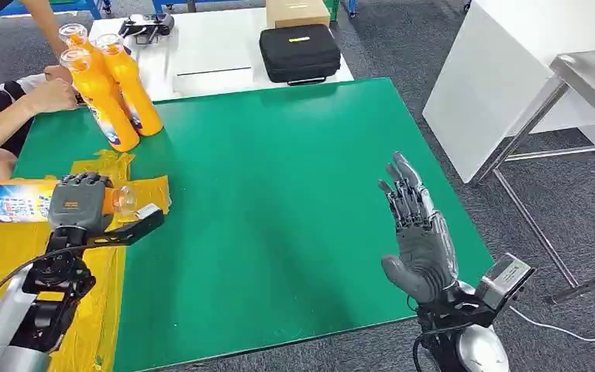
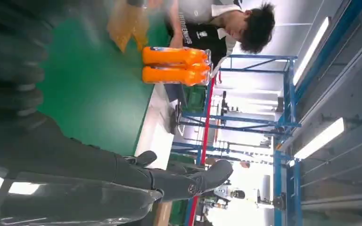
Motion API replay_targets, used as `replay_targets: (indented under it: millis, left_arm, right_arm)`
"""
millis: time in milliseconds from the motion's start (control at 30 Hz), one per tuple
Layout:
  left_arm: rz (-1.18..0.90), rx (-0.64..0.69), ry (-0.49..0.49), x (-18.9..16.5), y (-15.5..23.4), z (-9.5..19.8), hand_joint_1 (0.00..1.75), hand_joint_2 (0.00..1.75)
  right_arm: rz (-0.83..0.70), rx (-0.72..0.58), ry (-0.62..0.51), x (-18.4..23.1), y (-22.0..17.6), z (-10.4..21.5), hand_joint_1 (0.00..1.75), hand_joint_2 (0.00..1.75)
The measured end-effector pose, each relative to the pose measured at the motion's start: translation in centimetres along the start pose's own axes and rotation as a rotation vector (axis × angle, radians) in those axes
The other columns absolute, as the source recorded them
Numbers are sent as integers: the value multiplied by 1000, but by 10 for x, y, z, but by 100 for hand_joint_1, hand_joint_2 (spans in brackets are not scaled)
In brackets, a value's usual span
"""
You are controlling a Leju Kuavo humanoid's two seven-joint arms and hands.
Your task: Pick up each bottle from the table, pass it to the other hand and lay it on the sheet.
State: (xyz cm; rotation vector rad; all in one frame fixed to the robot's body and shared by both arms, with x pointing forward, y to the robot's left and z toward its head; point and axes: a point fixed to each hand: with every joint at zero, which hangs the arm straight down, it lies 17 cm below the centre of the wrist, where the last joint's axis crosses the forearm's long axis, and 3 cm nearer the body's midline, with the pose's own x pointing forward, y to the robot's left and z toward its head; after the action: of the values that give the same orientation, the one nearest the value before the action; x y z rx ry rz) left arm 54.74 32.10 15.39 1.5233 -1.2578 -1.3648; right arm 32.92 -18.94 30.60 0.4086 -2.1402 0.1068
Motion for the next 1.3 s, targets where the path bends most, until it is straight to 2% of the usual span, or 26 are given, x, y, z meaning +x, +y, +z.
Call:
replay_targets:
  millis: [333,367,400,633,767,800,1100,1300]
  left_arm:
    - [-34,-124,13,-5,-39,-7,175,175]
    - [-30,-138,16,-6,-44,-7,155,175]
    - [-26,-142,17,-6,-45,-7,2,175]
    - [33,-168,26,3,-62,-2,0,175]
    - [133,-193,25,15,-68,0,0,175]
    - [164,-200,26,17,-69,1,0,175]
    - [298,-208,33,29,-70,3,0,175]
    - [511,-202,16,50,-64,7,0,175]
  right_arm:
    - [25,21,27,-6,6,4,0,175]
    - [25,26,29,-7,7,4,0,175]
    - [26,28,29,-7,8,4,0,175]
    - [14,20,45,-10,9,5,0,175]
    - [32,-7,67,-14,6,2,0,175]
    - [36,-17,73,-15,5,2,0,0]
    - [41,-49,77,-16,-2,1,0,0]
    - [72,-81,79,-16,-8,0,0,0]
